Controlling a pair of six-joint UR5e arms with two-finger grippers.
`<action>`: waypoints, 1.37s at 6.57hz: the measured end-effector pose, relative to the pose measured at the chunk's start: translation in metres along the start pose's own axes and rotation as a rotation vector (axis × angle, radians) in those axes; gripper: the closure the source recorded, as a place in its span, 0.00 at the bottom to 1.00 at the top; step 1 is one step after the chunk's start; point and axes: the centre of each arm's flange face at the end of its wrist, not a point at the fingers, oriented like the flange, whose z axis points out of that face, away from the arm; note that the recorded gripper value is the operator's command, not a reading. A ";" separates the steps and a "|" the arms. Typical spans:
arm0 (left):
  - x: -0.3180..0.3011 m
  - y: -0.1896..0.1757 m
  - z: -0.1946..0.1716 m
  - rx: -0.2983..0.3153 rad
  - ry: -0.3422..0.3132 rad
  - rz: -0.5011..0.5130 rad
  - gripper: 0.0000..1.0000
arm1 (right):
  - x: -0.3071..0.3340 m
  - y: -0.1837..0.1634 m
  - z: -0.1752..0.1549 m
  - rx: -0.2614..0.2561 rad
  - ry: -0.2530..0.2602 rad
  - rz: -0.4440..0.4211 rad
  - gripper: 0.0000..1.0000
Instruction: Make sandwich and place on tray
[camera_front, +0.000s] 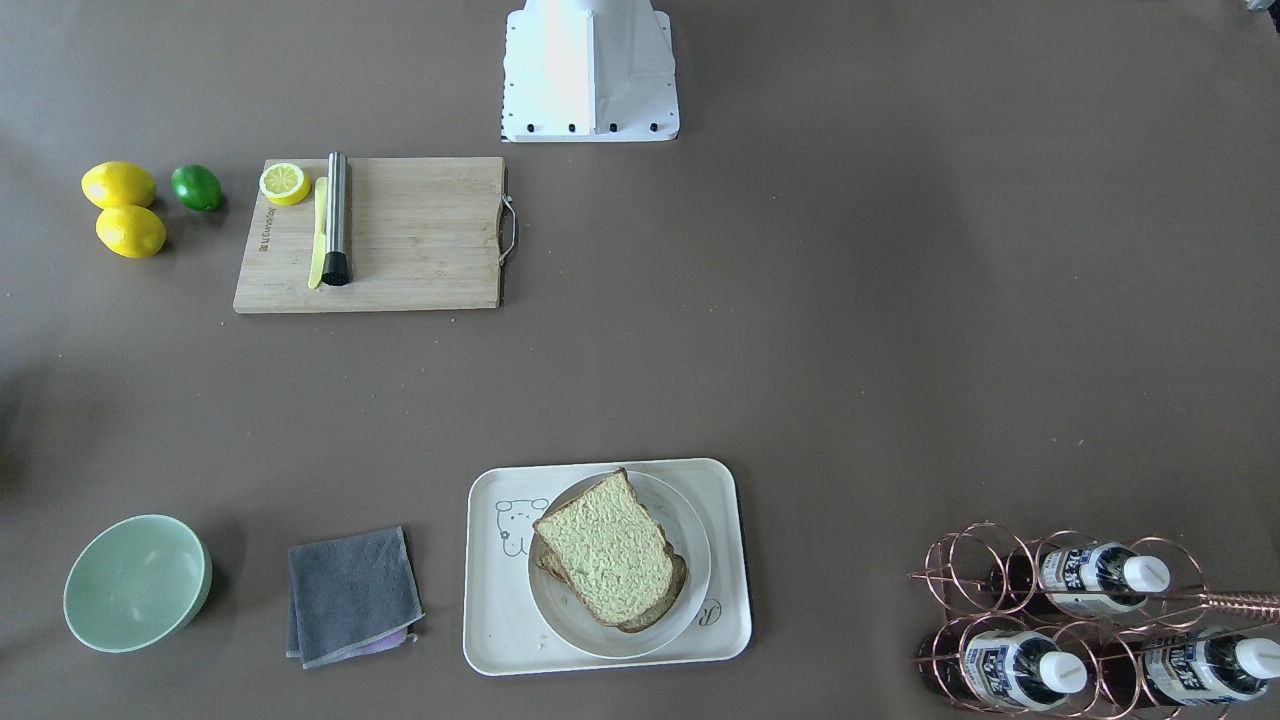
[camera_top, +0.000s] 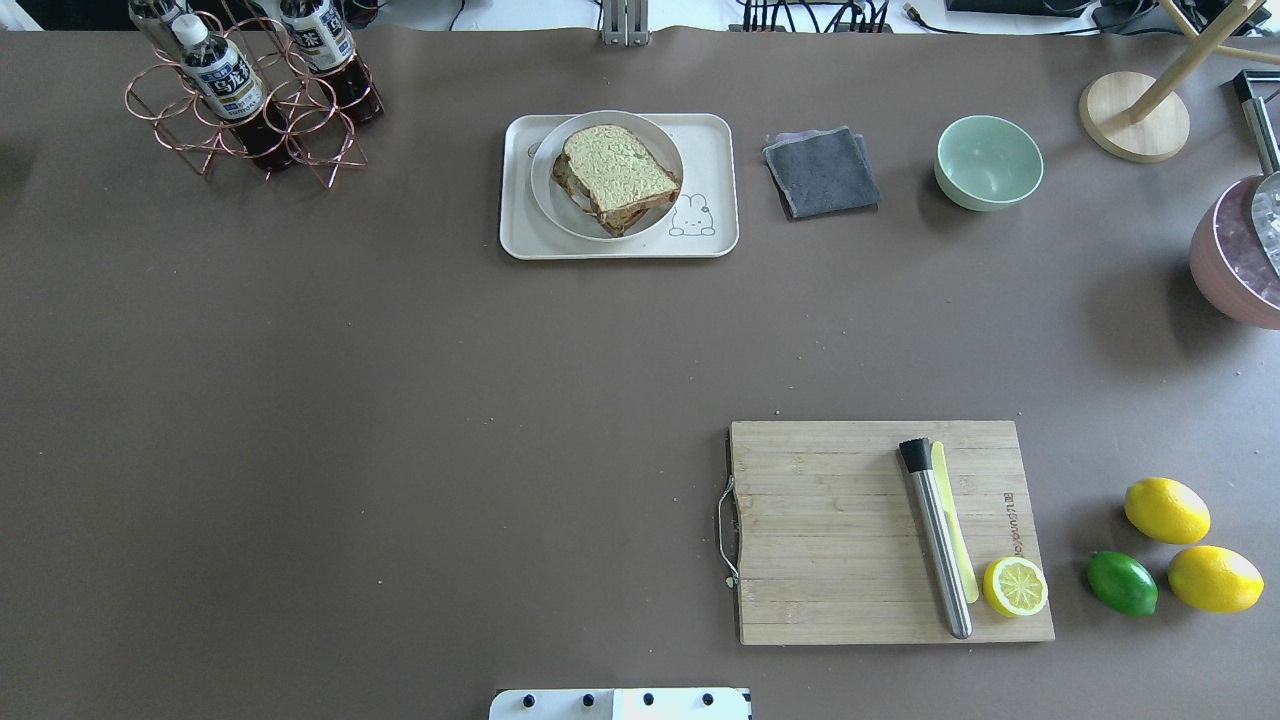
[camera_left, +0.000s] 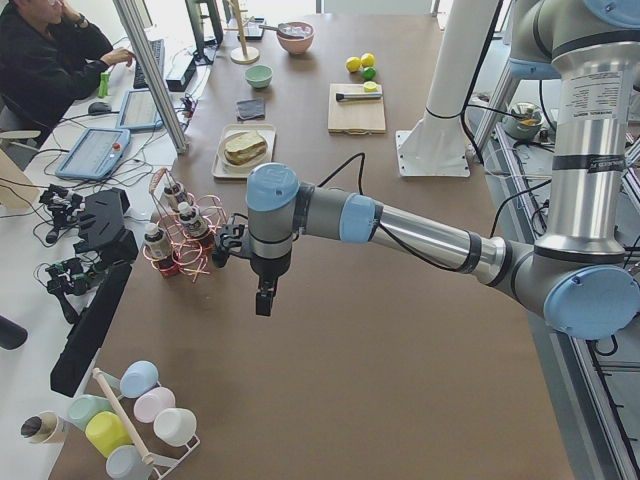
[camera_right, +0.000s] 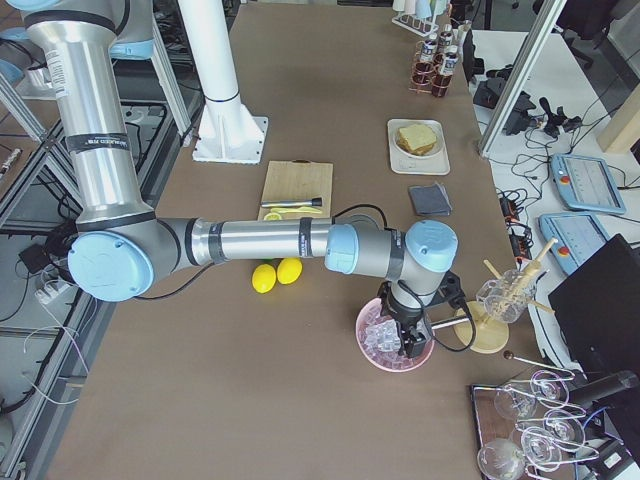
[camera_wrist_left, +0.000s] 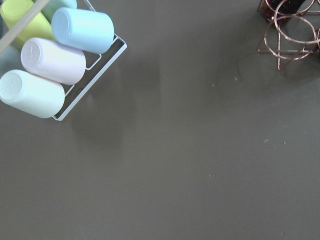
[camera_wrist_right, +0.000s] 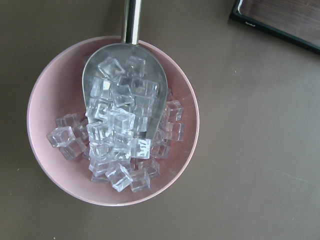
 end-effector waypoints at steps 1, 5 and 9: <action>-0.025 0.015 0.013 -0.019 0.043 -0.009 0.02 | 0.009 0.015 0.004 0.001 -0.014 0.018 0.00; -0.060 0.062 0.042 -0.035 0.112 -0.032 0.02 | 0.000 0.007 -0.012 0.043 -0.030 0.105 0.00; -0.062 0.064 0.043 -0.037 0.110 -0.038 0.02 | -0.017 -0.007 -0.017 0.060 -0.040 0.156 0.00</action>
